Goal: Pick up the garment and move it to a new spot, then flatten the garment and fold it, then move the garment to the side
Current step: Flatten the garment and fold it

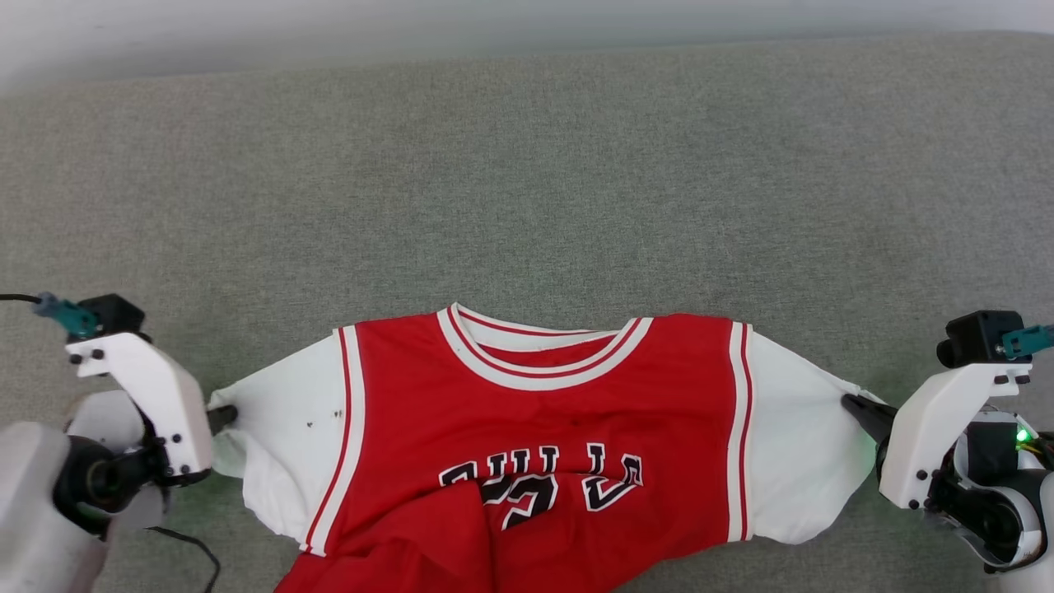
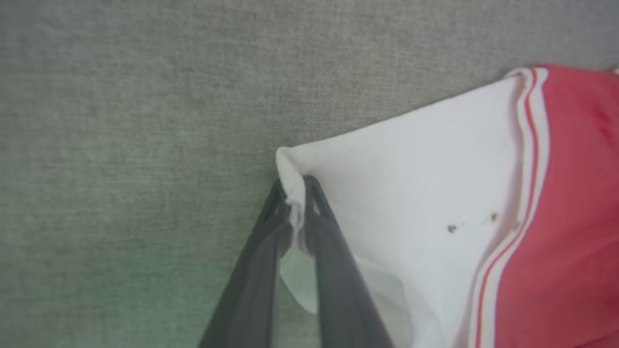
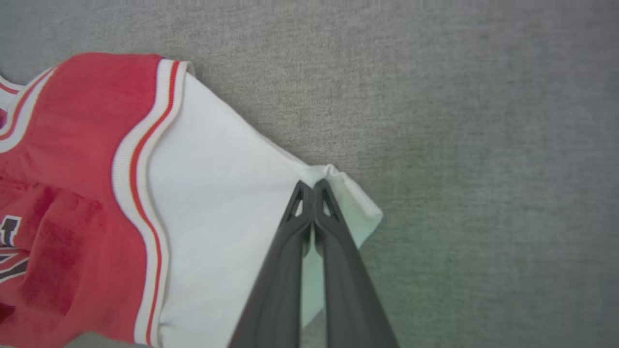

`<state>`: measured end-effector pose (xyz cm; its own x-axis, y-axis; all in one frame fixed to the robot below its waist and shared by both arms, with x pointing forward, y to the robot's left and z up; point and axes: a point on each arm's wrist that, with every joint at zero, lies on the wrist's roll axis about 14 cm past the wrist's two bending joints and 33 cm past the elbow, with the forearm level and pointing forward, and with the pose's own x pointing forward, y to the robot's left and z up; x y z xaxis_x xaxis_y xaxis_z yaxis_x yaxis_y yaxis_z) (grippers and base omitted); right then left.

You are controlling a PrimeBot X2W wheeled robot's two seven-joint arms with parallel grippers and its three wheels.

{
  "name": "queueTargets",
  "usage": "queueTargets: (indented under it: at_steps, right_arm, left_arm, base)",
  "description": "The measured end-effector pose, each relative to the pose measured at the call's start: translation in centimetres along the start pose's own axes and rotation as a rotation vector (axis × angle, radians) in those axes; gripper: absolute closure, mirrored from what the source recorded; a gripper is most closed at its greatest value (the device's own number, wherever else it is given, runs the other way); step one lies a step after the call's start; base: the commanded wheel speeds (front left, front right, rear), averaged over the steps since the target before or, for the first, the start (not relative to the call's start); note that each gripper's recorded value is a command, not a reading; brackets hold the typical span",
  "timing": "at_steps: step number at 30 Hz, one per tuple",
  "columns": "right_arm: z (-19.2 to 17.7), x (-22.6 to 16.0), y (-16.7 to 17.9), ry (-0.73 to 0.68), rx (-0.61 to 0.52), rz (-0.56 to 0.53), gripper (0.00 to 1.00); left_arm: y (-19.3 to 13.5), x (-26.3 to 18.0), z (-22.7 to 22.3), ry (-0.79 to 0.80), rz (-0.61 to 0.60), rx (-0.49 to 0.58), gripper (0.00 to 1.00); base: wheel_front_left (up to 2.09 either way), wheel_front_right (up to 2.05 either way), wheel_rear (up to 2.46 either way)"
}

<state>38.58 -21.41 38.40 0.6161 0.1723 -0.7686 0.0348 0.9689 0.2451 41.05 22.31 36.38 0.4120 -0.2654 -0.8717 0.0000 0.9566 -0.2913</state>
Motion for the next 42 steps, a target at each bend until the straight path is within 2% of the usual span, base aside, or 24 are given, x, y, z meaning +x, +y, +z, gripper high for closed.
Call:
queueTargets:
  at_steps: [6, 12, 13, 17, 25, 30, 34, 42]
  right_arm:
    - [1.6, -0.9, -0.1, -0.057, -0.033, -0.01, 1.0]
    - [5.9, -3.2, 0.3, -0.185, -0.106, -0.02, 1.0]
    - [8.5, -5.0, 0.1, -0.255, -0.149, -0.044, 1.0]
    - [12.7, -8.2, -0.1, -0.372, -0.204, -0.076, 1.0]
    - [22.2, -15.6, 0.3, -0.643, -0.285, -0.143, 1.0]
    - [27.7, -18.3, 1.2, -0.78, -0.317, -0.165, 1.0]
    - [31.7, -19.0, 2.1, -0.875, -0.332, -0.17, 1.0]
    - [38.6, -18.6, 4.6, -1.067, -0.41, -0.189, 1.0]
  left_arm:
    - [-1.6, -1.4, 1.7, -0.095, -0.017, 0.057, 1.0]
    - [-2.5, -6.8, 7.7, -0.304, 0.022, 0.184, 1.0]
    - [-3.6, -9.8, 10.3, -0.408, 0.039, 0.252, 1.0]
    - [-5.5, -14.1, 13.7, -0.552, 0.06, 0.358, 1.0]
    - [-10.6, -21.7, 20.6, -0.86, 0.083, 0.513, 1.0]
    - [-12.8, -25.0, 25.4, -1.062, 0.106, 0.495, 1.0]
    - [-14.2, -27.0, 29.4, -1.22, 0.118, 0.477, 1.0]
    - [-14.9, -27.1, 35.4, -1.427, 0.079, 0.347, 1.0]
  base:
    - [0.0, 0.0, 0.0]
    - [0.0, 0.0, 0.0]
    - [0.0, 0.0, 0.0]
    - [0.0, 0.0, 0.0]
    - [0.0, 0.0, 0.0]
    - [0.0, 0.0, 0.0]
    - [0.0, 0.0, 0.0]
    - [0.0, 0.0, 0.0]
